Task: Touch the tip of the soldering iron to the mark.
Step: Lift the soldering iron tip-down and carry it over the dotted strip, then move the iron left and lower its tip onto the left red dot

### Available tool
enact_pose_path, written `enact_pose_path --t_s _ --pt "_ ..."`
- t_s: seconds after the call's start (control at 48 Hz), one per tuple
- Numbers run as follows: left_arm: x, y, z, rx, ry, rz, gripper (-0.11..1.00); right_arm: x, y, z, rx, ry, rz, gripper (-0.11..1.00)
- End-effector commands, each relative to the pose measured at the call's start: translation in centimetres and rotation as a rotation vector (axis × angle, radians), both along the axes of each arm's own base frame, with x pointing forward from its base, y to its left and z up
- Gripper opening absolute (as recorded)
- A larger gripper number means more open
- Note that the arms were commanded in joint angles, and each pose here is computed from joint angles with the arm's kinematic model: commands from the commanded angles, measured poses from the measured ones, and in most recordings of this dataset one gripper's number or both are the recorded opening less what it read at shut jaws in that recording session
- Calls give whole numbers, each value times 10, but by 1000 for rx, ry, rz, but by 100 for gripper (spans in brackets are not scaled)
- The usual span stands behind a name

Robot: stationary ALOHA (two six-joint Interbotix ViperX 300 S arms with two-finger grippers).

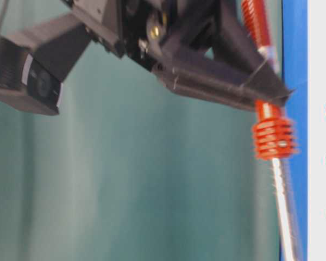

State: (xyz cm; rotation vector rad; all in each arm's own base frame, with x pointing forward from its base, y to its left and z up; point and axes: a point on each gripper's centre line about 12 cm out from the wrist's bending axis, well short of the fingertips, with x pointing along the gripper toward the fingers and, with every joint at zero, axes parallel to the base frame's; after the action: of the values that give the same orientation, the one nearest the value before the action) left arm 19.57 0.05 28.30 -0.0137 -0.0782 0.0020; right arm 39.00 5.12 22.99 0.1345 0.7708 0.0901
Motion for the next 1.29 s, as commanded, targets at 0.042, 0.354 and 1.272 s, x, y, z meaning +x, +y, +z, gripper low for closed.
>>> enact_pose_path --t_s 0.042,0.354,1.272 --pt "1 0 4 -1 -11 1 2 0 -29 22 -43 -41 -47 6" --pt "2 0 3 -2 -8 1 2 -4 -90 25 -158 -14 -143 6" --pt "2 0 3 0 -8 2 2 -20 -134 14 -243 187 -194 6"
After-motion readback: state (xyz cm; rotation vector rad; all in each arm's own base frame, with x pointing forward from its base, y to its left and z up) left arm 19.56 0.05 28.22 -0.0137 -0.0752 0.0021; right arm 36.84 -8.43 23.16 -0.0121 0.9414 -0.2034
